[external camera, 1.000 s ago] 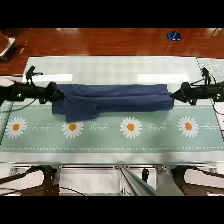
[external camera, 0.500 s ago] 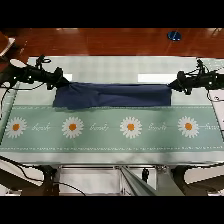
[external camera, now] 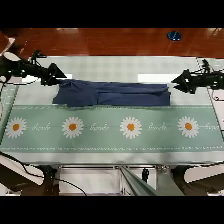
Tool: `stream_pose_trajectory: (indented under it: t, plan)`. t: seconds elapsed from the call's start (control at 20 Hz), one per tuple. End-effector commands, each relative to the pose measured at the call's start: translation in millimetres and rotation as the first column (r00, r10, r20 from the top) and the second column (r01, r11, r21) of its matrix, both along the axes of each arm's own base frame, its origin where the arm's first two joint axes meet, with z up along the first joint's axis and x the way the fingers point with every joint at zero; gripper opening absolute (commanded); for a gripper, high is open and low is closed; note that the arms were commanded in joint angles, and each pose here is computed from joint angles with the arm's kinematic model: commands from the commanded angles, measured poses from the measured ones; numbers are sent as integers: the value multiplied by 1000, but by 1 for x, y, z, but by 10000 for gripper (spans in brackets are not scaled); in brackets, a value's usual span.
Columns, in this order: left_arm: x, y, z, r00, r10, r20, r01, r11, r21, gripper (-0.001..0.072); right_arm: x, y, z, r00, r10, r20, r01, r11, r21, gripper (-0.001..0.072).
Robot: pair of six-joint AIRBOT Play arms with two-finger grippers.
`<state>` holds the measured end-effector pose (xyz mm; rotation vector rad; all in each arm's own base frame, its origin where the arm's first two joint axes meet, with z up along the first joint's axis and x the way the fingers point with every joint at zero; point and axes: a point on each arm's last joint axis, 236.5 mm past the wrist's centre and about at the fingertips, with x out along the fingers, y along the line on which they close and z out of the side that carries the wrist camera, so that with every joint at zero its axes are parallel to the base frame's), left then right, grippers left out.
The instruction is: Fold the shirts.
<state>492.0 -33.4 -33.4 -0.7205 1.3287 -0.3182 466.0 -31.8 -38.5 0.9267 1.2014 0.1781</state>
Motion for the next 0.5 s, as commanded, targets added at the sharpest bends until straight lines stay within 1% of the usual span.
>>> stream_pose_trajectory:
  t: [0.0,0.1,0.15,0.25,0.35,0.45]
  plan:
    - [-41,69,21,999,-9,-54,18,986,168,507,-30,-46,18,1000,-3,-23,1,995,-97,409]
    - [-47,95,43,995,89,41,-96,973,211,507,-46,-72,27,999,-42,-22,37,981,-190,408]
    - [-49,99,52,984,138,111,-160,963,218,507,-51,-79,30,998,-66,-8,63,974,-220,409]
    - [-60,87,63,953,192,234,-240,950,199,507,-56,-78,31,993,-113,31,117,962,-247,409]
    - [-84,56,60,935,206,288,-256,955,149,507,-63,-65,21,988,-146,48,154,959,-238,417]
    - [-112,20,47,939,185,289,-226,967,116,507,-74,-34,5,992,-123,9,123,977,-173,418]
